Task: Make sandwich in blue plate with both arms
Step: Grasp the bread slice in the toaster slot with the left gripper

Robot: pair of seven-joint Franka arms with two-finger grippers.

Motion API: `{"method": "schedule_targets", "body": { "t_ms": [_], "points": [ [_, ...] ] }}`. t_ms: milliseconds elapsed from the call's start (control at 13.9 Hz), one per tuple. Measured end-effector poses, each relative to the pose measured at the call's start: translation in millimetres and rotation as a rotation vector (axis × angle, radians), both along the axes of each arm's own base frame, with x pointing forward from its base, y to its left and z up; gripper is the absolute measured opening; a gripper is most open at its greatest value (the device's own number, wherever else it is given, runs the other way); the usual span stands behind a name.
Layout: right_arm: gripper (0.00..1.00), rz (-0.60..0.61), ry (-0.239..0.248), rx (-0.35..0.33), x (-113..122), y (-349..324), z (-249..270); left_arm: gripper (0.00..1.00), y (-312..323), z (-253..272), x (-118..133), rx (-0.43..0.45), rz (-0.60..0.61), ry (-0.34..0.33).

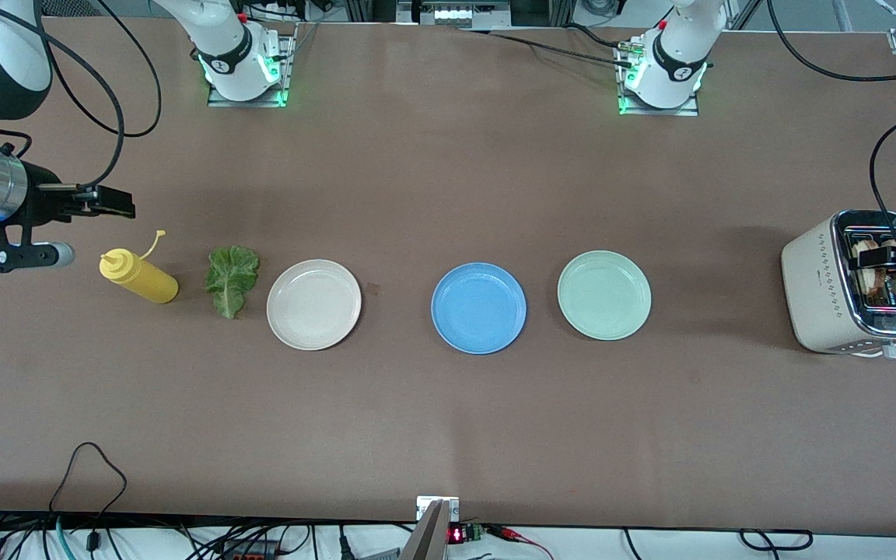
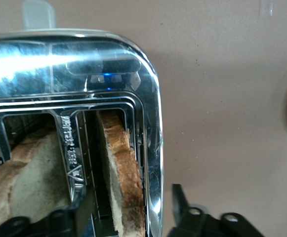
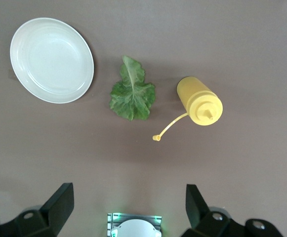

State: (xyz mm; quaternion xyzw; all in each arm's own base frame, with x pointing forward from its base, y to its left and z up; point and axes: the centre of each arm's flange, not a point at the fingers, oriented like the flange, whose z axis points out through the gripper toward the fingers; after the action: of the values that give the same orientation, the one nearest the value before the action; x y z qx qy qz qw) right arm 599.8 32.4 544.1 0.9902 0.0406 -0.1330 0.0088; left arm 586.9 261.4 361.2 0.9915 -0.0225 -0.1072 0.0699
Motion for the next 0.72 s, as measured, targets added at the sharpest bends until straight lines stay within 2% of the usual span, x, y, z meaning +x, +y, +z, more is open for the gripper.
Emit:
{"method": "schedule_targets", "body": {
  "t_ms": [144,361,433,577,722],
  "points": [
    [1.0,0.0,-0.003,0.0,-6,0,-4,0.42,-1,-1,-2,-0.007,-0.001,0.016],
    [1.0,0.001,-0.027,0.003,-23,-1,-12,0.15,3,0,-5,-0.002,-0.012,0.028],
    [1.0,0.0,-0.03,0.003,-28,-1,-13,0.1,6,1,-7,-0.007,-0.027,0.027],
    [1.0,-0.004,-0.034,0.011,-34,-2,-11,0.1,13,11,-12,-0.013,-0.046,0.02],
    [1.0,-0.015,-0.034,0.027,-35,-4,-11,0.1,26,50,-14,-0.008,-0.06,-0.006]
  ]
}}
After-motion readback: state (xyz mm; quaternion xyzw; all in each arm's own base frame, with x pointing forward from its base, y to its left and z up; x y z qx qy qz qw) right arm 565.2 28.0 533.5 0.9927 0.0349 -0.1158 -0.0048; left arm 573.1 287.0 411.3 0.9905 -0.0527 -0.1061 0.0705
